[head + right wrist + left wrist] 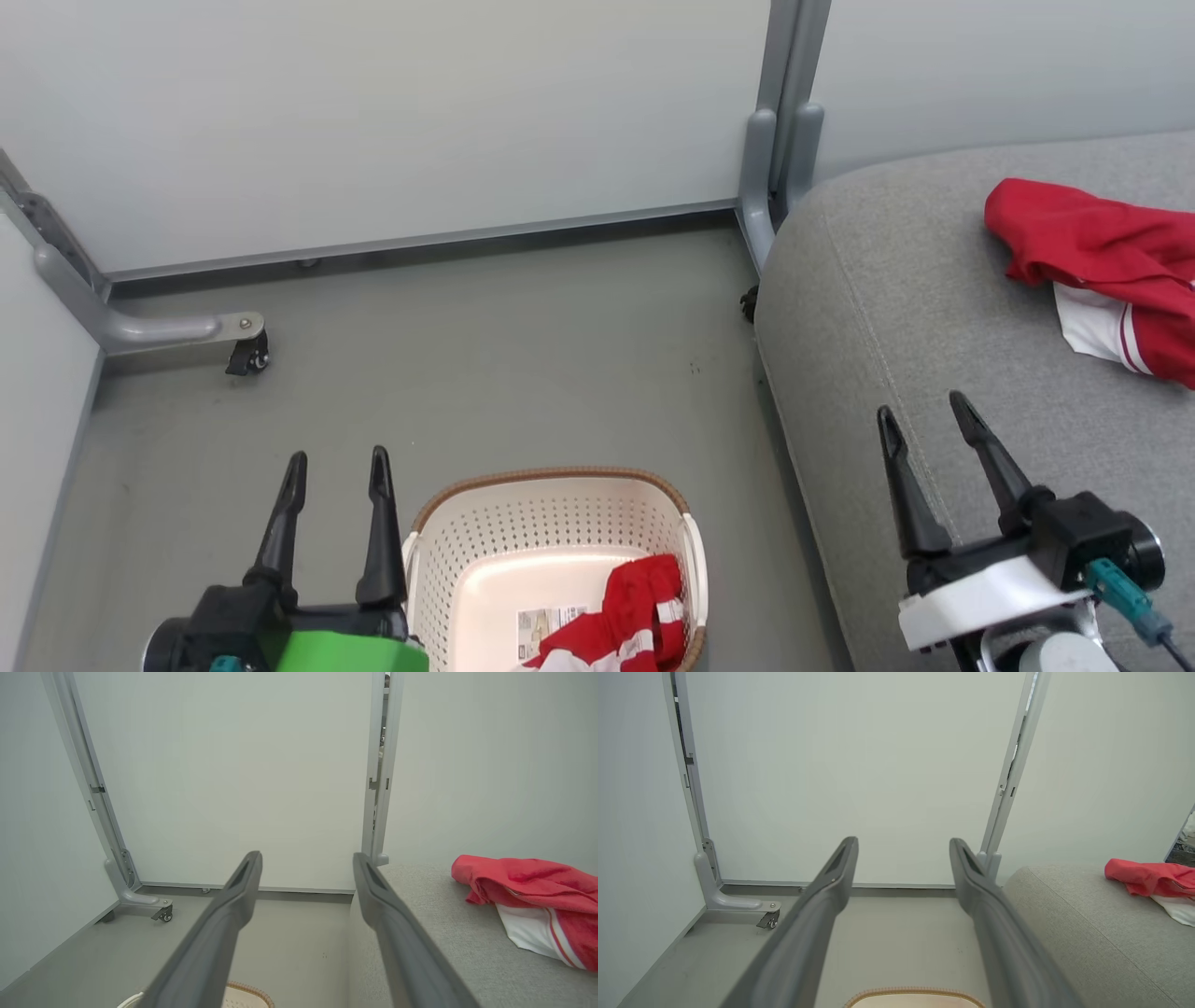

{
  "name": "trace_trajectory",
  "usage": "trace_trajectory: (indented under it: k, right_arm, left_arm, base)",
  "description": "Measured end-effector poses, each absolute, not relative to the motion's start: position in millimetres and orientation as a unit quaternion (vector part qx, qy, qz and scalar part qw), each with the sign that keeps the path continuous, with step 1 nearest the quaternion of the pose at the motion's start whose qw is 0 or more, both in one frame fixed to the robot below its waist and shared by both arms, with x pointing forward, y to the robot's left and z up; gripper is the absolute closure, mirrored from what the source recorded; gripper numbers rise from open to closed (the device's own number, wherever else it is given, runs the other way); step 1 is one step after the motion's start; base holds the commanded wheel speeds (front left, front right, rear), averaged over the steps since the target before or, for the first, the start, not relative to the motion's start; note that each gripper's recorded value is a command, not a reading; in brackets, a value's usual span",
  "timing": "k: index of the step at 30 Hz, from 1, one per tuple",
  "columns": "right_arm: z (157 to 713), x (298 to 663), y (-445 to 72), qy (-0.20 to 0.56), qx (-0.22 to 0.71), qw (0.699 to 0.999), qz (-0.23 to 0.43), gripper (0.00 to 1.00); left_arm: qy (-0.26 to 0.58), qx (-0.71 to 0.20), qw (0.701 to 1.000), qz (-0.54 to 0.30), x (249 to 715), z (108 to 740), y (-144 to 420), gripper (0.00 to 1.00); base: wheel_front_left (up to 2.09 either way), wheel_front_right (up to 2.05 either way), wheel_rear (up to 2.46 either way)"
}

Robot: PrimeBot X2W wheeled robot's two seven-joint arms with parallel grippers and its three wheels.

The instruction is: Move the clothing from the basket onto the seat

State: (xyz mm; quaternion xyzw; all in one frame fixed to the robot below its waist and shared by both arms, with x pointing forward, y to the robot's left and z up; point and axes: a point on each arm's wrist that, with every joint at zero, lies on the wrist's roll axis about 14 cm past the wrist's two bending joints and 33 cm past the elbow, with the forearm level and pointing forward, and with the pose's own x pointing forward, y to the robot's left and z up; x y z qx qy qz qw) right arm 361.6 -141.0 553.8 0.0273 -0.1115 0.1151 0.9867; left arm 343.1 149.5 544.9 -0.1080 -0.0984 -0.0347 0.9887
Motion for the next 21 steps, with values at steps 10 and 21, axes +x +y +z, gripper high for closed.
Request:
trace_trajectory:
  k: [10, 21]
  right_arm:
    - [543.4, 334.5, -139.8, -0.099, 0.033, 0.988, 0.110, 0.00]
    - [544.7, 331.6, -142.2, -0.102, 0.033, 0.989, 0.106, 0.00]
  left_arm:
    - [-0.084, -0.086, 0.992, -0.050, 322.6, 534.0, 138.1, 0.00]
    - [-0.081, -0.085, 0.992, -0.052, 321.8, 532.4, 135.7, 0.00]
  base:
    - [0.00, 0.00, 0.00]
    - [0.00, 0.00, 0.00]
